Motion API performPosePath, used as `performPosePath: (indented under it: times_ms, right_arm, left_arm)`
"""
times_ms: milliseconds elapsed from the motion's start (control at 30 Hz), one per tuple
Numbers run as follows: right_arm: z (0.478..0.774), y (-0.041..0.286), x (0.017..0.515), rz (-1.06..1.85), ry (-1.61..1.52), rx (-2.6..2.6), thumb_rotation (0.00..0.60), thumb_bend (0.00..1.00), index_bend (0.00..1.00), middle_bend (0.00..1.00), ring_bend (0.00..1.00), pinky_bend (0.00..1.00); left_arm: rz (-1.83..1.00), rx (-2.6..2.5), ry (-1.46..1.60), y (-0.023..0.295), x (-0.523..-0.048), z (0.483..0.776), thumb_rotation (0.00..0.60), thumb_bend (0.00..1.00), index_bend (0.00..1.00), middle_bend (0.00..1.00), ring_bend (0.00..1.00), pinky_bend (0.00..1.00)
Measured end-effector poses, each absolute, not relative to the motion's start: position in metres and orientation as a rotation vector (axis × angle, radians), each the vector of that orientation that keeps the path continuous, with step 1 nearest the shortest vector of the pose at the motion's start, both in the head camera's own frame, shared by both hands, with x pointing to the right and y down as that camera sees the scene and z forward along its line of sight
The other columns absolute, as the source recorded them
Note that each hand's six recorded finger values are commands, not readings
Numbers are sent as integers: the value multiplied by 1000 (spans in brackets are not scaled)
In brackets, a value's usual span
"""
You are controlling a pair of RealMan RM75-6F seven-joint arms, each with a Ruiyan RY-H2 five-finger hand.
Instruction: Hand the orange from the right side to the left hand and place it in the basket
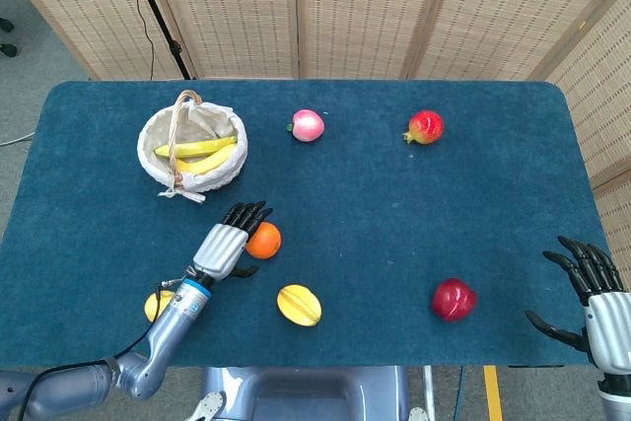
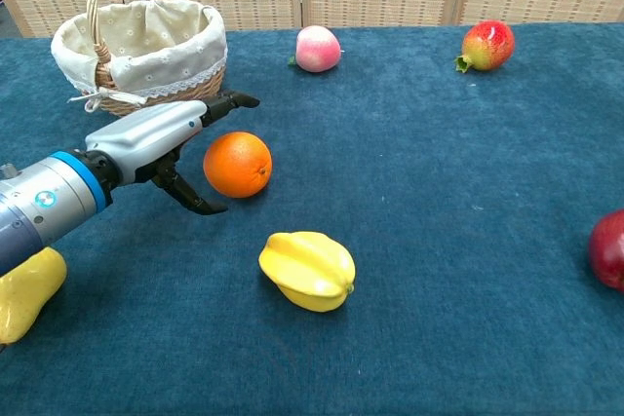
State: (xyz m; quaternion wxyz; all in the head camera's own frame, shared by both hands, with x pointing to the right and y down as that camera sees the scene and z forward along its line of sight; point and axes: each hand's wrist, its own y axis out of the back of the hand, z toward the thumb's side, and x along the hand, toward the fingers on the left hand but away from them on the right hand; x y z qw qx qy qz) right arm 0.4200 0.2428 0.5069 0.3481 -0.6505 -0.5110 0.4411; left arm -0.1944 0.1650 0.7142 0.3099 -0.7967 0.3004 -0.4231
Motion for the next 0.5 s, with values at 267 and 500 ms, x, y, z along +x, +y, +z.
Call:
performPosePath:
  times_ms: [267,500]
  right_arm:
    - [505,243,422,1133,-1337,-1690,600,0,220,134,139,103]
    - [499,244,422,1098,-1356,-1697,600,0,222,135,144,115]
  left_arm:
    - [-1092,-2036,877,161,-193,713,600,230,398,320,245,287]
    - [-1077,-1958,974,160,-200,710,600,308,633,524,401,456]
